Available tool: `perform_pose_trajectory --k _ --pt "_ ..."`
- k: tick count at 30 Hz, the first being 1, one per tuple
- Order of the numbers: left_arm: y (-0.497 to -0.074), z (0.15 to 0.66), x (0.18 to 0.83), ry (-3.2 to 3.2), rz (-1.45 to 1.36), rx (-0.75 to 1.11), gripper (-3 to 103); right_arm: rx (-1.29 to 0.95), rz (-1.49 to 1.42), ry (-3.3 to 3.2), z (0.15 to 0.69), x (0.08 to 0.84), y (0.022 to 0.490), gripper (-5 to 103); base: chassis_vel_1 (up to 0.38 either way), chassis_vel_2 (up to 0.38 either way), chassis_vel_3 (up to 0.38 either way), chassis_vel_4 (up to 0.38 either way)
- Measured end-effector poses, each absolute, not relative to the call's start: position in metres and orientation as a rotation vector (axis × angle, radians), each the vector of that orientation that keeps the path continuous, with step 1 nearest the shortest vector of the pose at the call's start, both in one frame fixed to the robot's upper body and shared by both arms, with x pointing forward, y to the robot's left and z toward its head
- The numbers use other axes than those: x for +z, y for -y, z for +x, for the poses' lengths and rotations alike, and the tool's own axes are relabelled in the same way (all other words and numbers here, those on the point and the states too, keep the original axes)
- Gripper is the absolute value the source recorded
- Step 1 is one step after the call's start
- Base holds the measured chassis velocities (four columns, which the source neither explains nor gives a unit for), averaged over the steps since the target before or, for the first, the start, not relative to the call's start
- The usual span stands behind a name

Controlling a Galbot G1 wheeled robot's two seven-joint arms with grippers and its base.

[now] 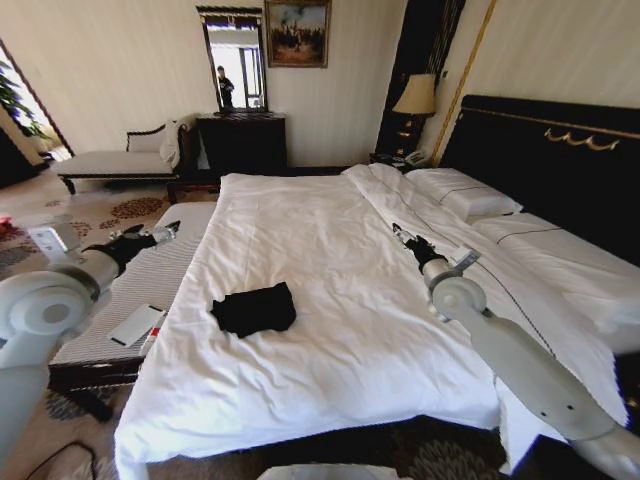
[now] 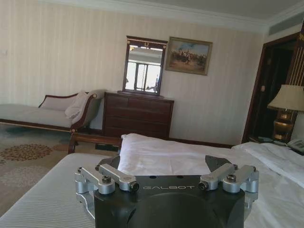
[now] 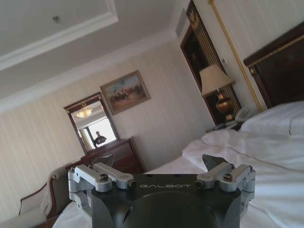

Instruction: Fold the clothes on the bed.

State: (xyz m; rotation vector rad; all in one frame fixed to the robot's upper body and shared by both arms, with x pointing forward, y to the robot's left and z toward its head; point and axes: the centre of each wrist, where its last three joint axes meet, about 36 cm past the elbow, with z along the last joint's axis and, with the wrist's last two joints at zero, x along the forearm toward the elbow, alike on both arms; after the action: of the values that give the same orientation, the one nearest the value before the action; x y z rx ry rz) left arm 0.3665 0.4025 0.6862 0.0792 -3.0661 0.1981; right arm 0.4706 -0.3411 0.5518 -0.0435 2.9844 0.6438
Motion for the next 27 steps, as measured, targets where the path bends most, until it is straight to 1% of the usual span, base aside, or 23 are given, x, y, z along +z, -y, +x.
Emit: perform_pose_trajectory --k 1,3,4,5,6,7,11,12,14,16,19,22,24,27 --pt "-0.403 0.350 0.690 3.083 0.099 0.203 100 0.600 -0.083 -2.926 0.458 0.560 0.352 100 0.000 0.000 0.000 0.000" --pt "-0.403 0.345 0.690 3.088 0.106 0.199 100 0.586 -0.096 -2.909 0.454 0.563 0.355 100 0.000 0.000 0.000 0.000" --pt "-0.402 0.319 0.689 3.102 0.150 0.164 100 0.508 -0.143 -2.831 0.429 0.578 0.364 100 0.000 0.000 0.000 0.000" --pt "-0.400 0.305 0.685 3.110 0.166 0.146 100 0.462 -0.148 -2.798 0.415 0.584 0.367 100 0.000 0.000 0.000 0.000" --pt "-0.400 0.305 0.685 3.110 0.166 0.146 100 0.462 -0.148 -2.798 0.415 0.584 0.367 100 0.000 0.000 0.000 0.000" --pt "-0.398 0.295 0.681 3.117 0.187 0.137 100 0.422 -0.151 -2.776 0.402 0.587 0.370 100 0.000 0.000 0.000 0.000" --pt "-0.387 0.258 0.641 3.186 0.354 0.137 100 0.213 -0.094 -2.738 0.340 0.572 0.376 100 0.000 0.000 0.000 0.000" --pt "-0.387 0.258 0.641 3.186 0.354 0.137 100 0.213 -0.094 -2.738 0.340 0.572 0.376 100 0.000 0.000 0.000 0.000" --pt "-0.378 0.250 0.612 3.191 0.431 0.111 100 0.185 -0.060 -2.764 0.316 0.554 0.370 100 0.000 0.000 0.000 0.000" --pt "-0.375 0.250 0.604 3.194 0.445 0.098 100 0.179 -0.052 -2.769 0.312 0.550 0.369 100 0.000 0.000 0.000 0.000" --pt "-0.364 0.257 0.564 3.208 0.467 0.016 100 0.080 -0.028 -2.797 0.304 0.524 0.366 100 0.000 0.000 0.000 0.000" --pt "-0.359 0.258 0.553 3.198 0.447 0.036 100 0.037 -0.025 -2.816 0.300 0.513 0.367 100 0.000 0.000 0.000 0.000" --pt "-0.353 0.260 0.539 3.173 0.423 0.097 100 -0.026 -0.029 -2.838 0.297 0.502 0.371 100 0.000 0.000 0.000 0.000" --pt "-0.354 0.259 0.535 3.165 0.406 0.114 100 -0.055 -0.035 -2.840 0.298 0.499 0.374 100 0.000 0.000 0.000 0.000"
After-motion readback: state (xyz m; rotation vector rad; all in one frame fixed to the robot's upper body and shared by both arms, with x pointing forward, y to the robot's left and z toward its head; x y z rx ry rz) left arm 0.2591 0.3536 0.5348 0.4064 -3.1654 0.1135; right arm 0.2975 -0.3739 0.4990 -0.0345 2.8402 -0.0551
